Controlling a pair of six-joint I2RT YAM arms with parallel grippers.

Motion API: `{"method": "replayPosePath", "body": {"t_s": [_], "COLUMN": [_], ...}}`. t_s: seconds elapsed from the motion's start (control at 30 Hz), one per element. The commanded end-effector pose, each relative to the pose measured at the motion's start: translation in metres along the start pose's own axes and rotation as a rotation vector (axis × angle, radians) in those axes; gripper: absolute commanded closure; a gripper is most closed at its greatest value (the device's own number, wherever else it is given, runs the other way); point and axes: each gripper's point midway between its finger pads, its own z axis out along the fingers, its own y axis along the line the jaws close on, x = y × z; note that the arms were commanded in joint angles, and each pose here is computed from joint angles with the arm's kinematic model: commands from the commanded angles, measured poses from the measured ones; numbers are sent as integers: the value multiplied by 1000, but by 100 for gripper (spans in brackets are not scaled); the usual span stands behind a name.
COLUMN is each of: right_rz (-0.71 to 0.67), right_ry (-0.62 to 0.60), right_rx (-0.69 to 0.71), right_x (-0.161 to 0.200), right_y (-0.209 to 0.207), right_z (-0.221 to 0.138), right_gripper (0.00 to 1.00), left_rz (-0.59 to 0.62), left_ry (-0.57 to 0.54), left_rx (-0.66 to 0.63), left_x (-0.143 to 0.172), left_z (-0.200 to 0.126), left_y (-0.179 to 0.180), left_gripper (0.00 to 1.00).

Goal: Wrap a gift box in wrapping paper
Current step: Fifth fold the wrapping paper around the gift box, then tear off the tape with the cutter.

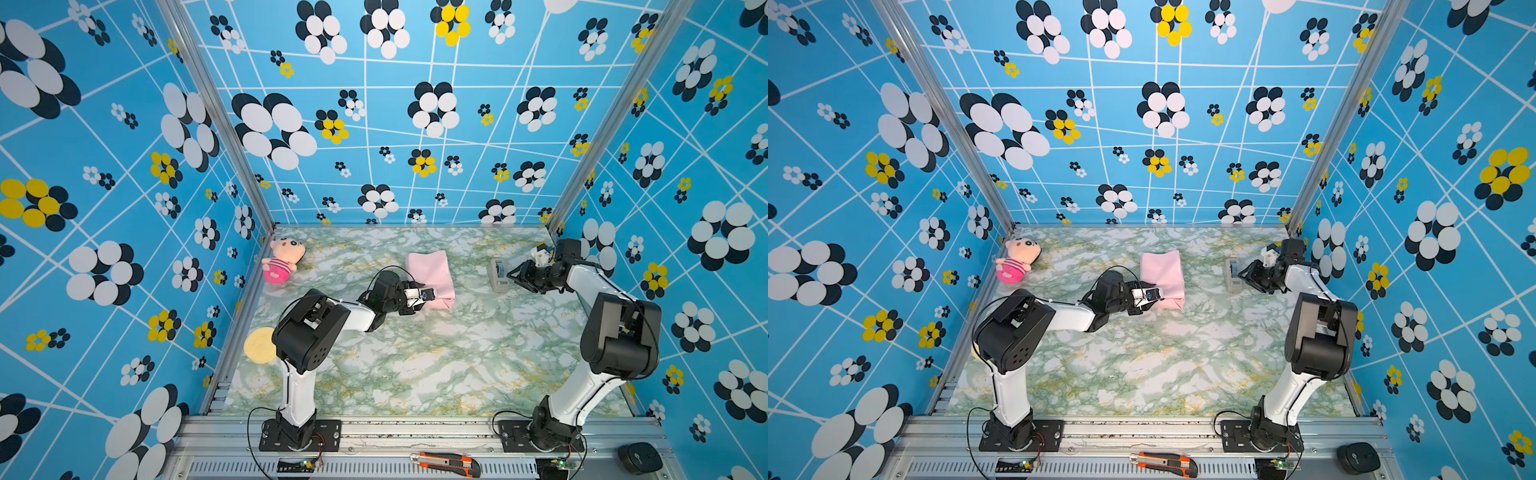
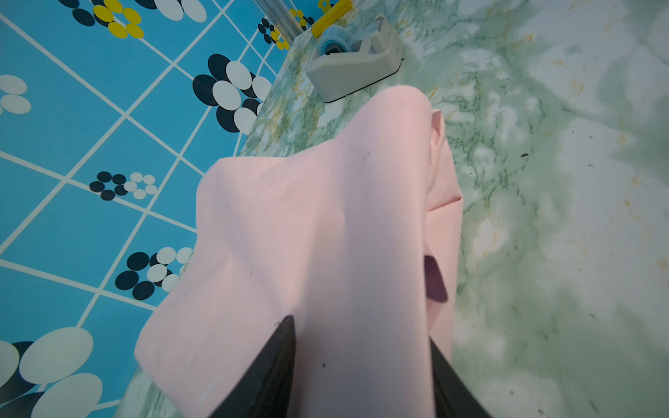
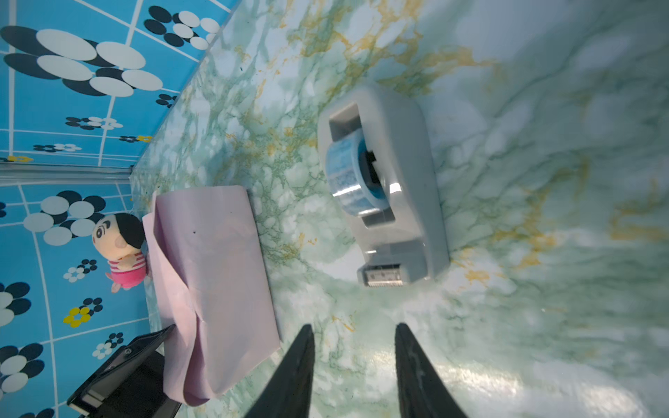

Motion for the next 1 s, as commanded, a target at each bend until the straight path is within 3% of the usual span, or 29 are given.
{"method": "replayPosePath", "body": {"t_s": [0.0,0.53,0.97], "right_rz": [-42,-35,-23], "right_ry": [43,134,158], "right_rx": [-60,-80,-115], "right_x": [-3,6,6], "right_y": [7,-12,-13], "right_z": [9,42,53], "right_gripper": [61,63,79], "left_rz": [-65,-66,-66], "left_ry": [76,80,79], "left_rx": [135,135,134], "left_x": [24,25,25], "left_z": [-1,0,0], "left_y": [-36,-36,-36], "left_gripper": [51,51,52]}}
